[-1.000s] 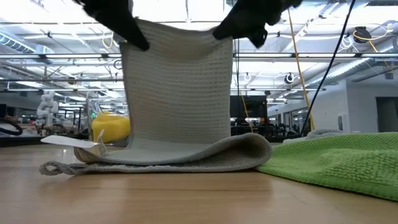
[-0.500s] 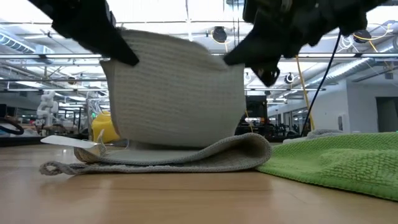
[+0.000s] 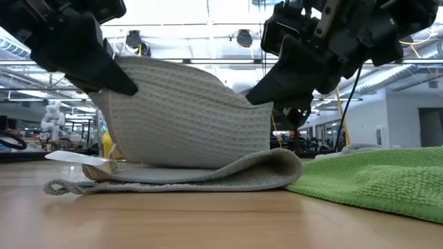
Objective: Fold microfiber towels
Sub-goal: Fold the left gray microfiber cloth on the table
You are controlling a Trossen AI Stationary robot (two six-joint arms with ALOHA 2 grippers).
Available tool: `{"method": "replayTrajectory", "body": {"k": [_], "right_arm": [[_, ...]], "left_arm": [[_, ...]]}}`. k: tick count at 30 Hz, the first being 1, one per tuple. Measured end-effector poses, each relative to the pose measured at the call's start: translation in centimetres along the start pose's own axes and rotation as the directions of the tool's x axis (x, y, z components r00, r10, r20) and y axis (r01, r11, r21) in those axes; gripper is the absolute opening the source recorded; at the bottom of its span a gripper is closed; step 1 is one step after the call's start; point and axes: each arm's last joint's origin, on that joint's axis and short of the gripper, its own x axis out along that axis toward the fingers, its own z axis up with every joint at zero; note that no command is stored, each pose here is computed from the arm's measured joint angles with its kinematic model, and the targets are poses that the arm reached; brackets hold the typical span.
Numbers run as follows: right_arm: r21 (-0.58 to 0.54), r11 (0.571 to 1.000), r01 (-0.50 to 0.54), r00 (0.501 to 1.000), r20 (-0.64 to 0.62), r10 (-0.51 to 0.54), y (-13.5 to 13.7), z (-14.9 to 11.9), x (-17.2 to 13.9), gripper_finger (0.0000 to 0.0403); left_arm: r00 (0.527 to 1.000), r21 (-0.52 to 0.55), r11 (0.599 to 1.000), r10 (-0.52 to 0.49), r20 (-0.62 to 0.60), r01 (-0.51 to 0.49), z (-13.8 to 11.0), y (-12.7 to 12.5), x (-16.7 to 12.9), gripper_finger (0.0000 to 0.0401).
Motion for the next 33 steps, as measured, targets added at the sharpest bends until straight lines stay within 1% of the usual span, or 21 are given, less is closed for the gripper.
{"method": "replayTrajectory", "body": {"k": [2, 8, 11, 15, 21, 24, 26, 28, 30, 33], "right_arm": [[0.002, 1.000, -0.014, 1.000, -0.016, 0.014, 0.0, -0.1, 0.0, 0.0004], [0.008, 0.997, -0.076, 0.995, -0.063, 0.076, 0.1, -0.1, -0.1, 0.0004], [0.032, 0.997, -0.068, 0.993, -0.095, 0.071, -0.3, 0.0, -0.2, 0.0004], [0.043, 0.998, -0.054, 0.992, -0.108, 0.058, -0.6, -0.2, 0.0, 0.0004], [0.042, 0.997, -0.058, 0.988, -0.140, 0.064, -0.3, -1.4, 0.7, 0.0005], [0.033, 0.997, -0.064, 0.987, -0.144, 0.069, -0.1, -1.5, 0.7, 0.0020], [0.030, 0.997, -0.069, 0.987, -0.145, 0.072, 0.0, -1.6, 0.7, 0.0043], [0.021, 0.997, -0.074, 0.986, -0.150, 0.076, 0.1, -1.7, 0.7, 0.0071], [0.010, 0.995, -0.099, 0.981, -0.165, 0.099, 0.1, -1.7, 0.7, 0.0103], [0.014, 0.987, -0.161, 0.967, -0.198, 0.160, 0.4, -1.7, 0.5, 0.0142]], "left_arm": [[0.999, -0.016, 1.000, -0.022, 0.027, 0.022, -0.1, 0.0, 0.0, 0.0001], [0.998, -0.049, 0.998, -0.040, 0.042, 0.042, -0.4, -0.1, 0.6, 0.0004], [0.997, -0.062, 0.996, -0.066, 0.044, 0.069, -0.7, -0.3, 1.5, 0.0006], [0.999, -0.007, 0.999, -0.047, -0.018, 0.047, -1.6, -0.3, 2.6, 0.0008], [0.996, -0.033, 0.997, -0.068, -0.056, 0.066, -1.5, 0.0, 3.0, 0.0009], [0.991, -0.044, 0.993, -0.112, -0.075, 0.109, -1.4, -0.1, 3.0, 0.0014], [0.986, -0.057, 0.990, -0.136, -0.093, 0.131, -1.5, -0.1, 3.0, 0.0033], [0.981, -0.078, 0.985, -0.163, -0.107, 0.155, -1.5, -0.2, 3.0, 0.0066], [0.973, -0.093, 0.978, -0.199, -0.114, 0.189, -1.5, -0.4, 2.9, 0.0111], [0.969, -0.094, 0.969, -0.237, -0.070, 0.230, -1.2, -0.9, 2.8, 0.0187]]}}
